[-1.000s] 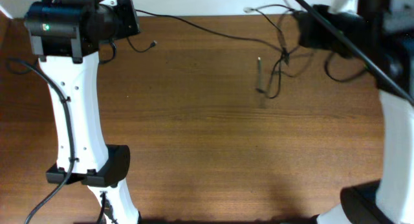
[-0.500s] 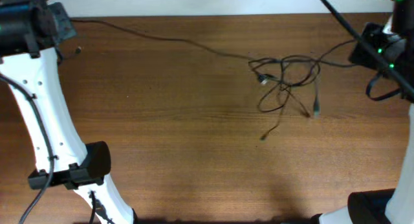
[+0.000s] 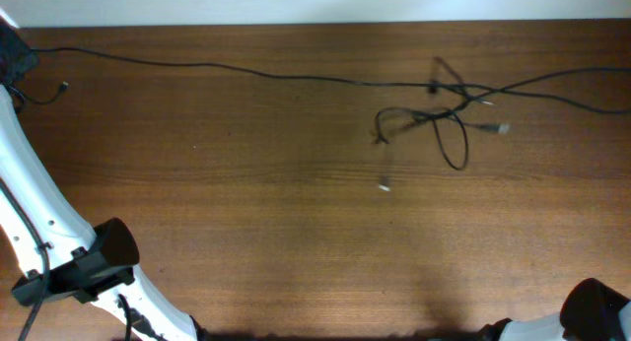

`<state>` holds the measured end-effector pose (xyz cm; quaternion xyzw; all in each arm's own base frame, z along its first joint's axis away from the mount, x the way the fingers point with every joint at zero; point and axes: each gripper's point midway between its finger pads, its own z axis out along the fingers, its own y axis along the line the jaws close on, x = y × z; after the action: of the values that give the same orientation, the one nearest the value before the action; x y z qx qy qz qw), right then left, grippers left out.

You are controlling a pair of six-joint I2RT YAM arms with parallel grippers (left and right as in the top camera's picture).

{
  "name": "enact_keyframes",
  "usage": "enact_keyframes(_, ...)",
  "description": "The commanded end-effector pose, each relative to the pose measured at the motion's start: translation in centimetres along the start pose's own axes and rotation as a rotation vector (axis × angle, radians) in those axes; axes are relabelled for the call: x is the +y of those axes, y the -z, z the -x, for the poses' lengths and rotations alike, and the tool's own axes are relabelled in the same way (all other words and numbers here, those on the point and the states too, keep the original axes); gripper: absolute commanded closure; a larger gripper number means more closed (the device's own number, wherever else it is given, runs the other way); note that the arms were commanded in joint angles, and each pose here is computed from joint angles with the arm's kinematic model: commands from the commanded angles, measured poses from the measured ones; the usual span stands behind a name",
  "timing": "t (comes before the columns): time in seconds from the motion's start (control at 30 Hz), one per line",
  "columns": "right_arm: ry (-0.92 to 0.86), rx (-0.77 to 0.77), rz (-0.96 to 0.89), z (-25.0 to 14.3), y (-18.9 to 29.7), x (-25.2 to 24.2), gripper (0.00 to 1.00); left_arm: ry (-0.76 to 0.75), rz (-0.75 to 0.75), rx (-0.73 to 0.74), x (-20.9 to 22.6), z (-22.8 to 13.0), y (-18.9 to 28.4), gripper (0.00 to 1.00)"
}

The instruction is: Untangle cables

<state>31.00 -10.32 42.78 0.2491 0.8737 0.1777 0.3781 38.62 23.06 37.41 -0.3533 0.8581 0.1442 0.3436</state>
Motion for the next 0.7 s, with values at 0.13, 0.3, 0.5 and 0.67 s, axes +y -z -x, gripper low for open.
enact_keyframes(0.13,-0.234,0.046,-0.078,2.7,-3.1,-9.2,0.96,-0.021,0.015,-0.005,0.8,0.8,-1.9,1.0)
enact_keyframes(0.3,-0.343,0.082,-0.089,3.0,-4.8,-12.3,0.96,0.019,0.025,-0.014,2.8,1.5,-2.7,1.0)
enact_keyframes(0.5,0.039,0.286,0.23,-1.9,-9.3,3.6,0.96,-0.295,-0.571,0.109,-9.4,-3.1,0.8,1.0)
enact_keyframes(0.67,0.328,0.461,0.294,-10.9,-12.1,15.4,0.96,-0.411,-0.699,0.215,-13.9,-7.3,3.4,1.0)
